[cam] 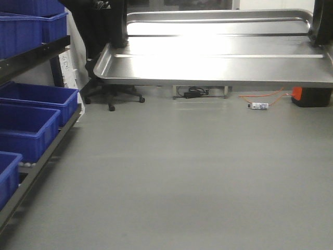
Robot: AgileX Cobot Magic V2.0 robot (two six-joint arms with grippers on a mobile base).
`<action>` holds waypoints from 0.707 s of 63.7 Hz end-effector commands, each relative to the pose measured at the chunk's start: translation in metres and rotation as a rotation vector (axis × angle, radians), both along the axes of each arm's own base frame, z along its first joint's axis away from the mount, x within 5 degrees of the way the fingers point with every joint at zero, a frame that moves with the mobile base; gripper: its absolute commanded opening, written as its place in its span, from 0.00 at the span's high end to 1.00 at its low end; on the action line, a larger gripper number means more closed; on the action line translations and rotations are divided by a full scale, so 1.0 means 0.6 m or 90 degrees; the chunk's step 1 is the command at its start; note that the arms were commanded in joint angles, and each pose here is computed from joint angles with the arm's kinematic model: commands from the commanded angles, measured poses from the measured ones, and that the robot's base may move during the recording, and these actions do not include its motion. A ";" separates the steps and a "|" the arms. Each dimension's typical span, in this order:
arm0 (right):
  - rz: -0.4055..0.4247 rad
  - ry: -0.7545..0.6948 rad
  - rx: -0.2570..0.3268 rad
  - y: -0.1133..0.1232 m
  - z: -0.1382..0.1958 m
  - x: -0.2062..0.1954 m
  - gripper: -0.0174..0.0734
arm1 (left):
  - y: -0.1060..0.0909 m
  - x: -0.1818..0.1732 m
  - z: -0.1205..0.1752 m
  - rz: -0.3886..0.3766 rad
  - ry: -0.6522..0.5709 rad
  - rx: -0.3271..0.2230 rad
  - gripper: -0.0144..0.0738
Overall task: Grab silver tray and place in blue box
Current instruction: 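Hold the silver tray in both grippers while the base drives to the bins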
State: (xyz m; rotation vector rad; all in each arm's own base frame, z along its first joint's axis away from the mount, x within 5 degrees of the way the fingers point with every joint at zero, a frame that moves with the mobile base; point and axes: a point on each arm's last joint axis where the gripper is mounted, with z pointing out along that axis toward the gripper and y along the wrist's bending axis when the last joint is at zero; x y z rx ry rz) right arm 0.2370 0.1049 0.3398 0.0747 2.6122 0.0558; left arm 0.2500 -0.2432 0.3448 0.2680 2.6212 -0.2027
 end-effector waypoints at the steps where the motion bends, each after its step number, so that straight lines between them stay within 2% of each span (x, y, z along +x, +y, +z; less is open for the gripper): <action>1: 0.019 -0.068 -0.011 -0.008 0.034 0.000 0.75 | 0.013 -0.005 0.041 -0.007 -0.058 -0.018 0.96; 45: 0.018 -0.067 -0.012 -0.008 0.034 0.000 0.75 | 0.013 -0.005 0.041 -0.007 -0.058 -0.018 0.96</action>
